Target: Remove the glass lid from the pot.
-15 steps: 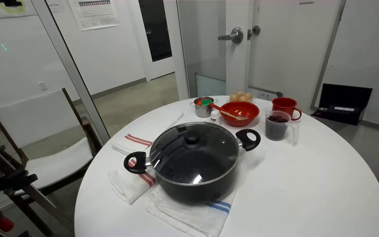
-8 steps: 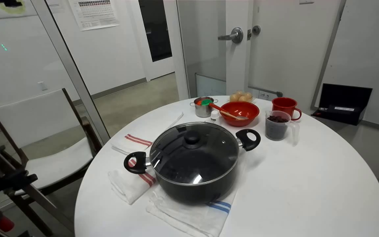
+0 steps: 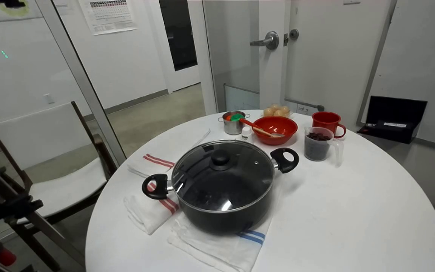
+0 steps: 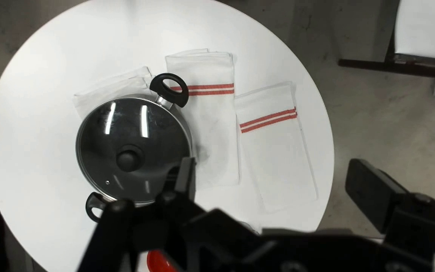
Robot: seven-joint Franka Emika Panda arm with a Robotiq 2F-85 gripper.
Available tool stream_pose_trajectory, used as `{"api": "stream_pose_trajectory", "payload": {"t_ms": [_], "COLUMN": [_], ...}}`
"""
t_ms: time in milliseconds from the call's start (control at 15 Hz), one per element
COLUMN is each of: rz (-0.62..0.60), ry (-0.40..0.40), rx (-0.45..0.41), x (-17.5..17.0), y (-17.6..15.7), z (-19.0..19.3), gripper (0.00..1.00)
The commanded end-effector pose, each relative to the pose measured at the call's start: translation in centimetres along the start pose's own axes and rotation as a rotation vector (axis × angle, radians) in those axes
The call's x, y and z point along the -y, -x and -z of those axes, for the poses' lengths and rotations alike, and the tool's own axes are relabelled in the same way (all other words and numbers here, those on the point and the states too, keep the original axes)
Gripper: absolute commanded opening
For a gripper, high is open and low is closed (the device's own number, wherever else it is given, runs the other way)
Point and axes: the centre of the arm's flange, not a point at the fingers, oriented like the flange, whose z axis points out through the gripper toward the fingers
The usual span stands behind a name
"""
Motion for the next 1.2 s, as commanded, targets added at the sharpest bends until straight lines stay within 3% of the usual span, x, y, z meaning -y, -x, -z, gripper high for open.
{"api": "stream_pose_trajectory", "payload": {"t_ms": [0, 533, 1133], "rz": [0.010, -0.071, -0.205], "ry": [-0.014, -0.029, -0.075], "rx": [0.092, 0.179, 0.203], "x": [-1.2, -5.0, -9.9], "y": [-5.1, -11.8, -15.1], "z": [-1.6, -9.2, -17.7], "gripper": [1.00, 1.00, 1.00]}}
